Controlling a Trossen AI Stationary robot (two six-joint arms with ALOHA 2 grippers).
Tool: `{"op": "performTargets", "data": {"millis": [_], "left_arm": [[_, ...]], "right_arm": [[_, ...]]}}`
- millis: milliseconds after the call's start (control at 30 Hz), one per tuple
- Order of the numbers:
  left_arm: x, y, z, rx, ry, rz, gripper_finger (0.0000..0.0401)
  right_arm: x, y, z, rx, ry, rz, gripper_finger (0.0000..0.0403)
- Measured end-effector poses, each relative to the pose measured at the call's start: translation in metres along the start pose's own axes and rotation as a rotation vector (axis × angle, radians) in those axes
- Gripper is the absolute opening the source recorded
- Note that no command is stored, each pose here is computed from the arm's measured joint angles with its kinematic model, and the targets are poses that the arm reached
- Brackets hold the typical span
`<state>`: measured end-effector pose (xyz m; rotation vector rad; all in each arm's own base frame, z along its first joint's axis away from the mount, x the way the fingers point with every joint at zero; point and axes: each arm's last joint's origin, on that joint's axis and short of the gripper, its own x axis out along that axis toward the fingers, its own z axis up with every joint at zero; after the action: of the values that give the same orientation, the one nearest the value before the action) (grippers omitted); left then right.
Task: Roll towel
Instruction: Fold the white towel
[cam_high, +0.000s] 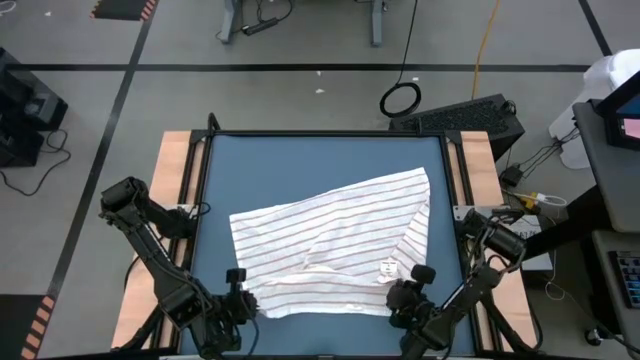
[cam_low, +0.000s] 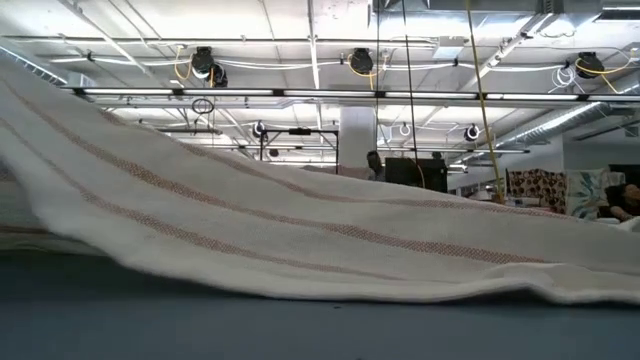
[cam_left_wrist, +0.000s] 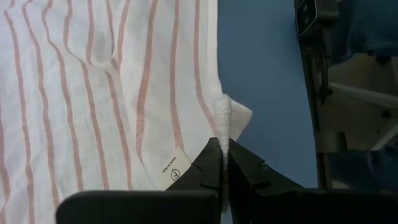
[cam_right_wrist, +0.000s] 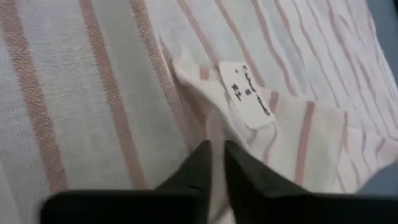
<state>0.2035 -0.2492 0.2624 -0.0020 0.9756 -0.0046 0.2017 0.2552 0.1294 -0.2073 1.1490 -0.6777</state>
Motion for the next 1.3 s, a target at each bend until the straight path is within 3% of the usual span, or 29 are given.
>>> {"op": "performTargets", "data": {"millis": [100,300,533,667,833,967,1100,1300], "left_arm": [[0.0,0.0,0.0,0.0,0.0,0.0,0.0011],[0.0,0.0,0.0,0.0,-0.003,0.003,0.0011],[0.0,-0.002,0.003,-0.018,-0.035,-0.016,0.0011],[0.002,-0.003,0.003,-0.019,-0.047,-0.018,0.0011],[0.003,-0.002,0.002,-0.013,-0.049,-0.007,0.0011],[0.003,-0.002,0.002,-0.012,-0.051,-0.005,0.0011],[0.002,-0.004,0.0,-0.014,-0.04,-0.019,0.0011],[-0.002,-0.009,-0.006,0.006,-0.031,-0.044,0.0011]], "right_arm": [[-0.018,-0.002,-0.001,0.019,-0.002,-0.007,0.0021],[-0.045,-0.001,-0.008,0.044,-0.044,0.021,0.0072],[-0.04,-0.001,-0.011,0.116,-0.122,0.015,0.0155],[-0.028,-0.004,-0.007,0.101,-0.132,-0.021,0.0178],[-0.012,-0.002,0.001,0.056,-0.01,-0.009,0.0144],[-0.004,-0.001,0.006,0.085,0.012,0.003,0.008],[-0.003,-0.004,0.005,0.089,0.127,-0.018,0.0011],[-0.018,-0.01,-0.021,0.165,0.231,-0.096,0.001]]}}
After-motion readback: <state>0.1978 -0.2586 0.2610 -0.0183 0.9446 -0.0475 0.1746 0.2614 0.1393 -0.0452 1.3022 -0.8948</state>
